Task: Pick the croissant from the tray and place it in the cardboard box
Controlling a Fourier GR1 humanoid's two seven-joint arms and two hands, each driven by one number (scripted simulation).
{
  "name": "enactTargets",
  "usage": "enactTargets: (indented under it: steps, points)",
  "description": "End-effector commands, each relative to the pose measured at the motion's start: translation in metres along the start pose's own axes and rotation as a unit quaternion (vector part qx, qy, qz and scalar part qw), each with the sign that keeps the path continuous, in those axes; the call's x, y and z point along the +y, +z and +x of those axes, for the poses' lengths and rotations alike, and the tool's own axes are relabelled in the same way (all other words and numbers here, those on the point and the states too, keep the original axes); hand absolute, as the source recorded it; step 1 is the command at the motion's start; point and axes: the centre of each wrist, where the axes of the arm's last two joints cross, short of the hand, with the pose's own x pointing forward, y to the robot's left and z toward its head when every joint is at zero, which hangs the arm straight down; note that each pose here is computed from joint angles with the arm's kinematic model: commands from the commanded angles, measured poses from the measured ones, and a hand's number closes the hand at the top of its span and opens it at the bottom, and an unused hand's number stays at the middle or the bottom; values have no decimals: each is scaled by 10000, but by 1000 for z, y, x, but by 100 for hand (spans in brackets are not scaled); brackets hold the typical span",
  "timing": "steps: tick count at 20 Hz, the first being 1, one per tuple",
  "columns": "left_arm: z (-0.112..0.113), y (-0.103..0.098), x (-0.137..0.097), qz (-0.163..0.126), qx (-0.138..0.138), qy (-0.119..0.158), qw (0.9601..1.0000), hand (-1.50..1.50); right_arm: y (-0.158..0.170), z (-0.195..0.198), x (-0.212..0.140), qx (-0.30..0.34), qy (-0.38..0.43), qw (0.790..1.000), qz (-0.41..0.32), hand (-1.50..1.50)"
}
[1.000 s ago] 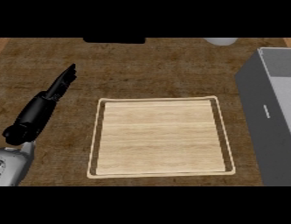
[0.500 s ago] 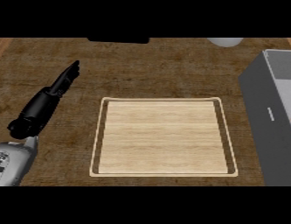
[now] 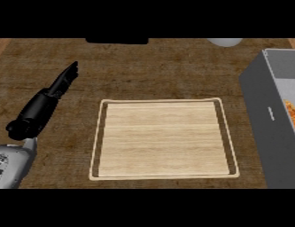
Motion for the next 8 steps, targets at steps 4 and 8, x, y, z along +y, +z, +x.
enactTargets:
  steps: [4, 8]
  points:
    - [3, -2, -9, -37, -130, 93, 9999, 0, 12, -22, -14, -103, -2427, 9666, -817, -150]
    - [4, 0, 4, -68, -55, 60, 9999, 0, 26, -18, -48, -51, -2727, 9523, -1366, -150]
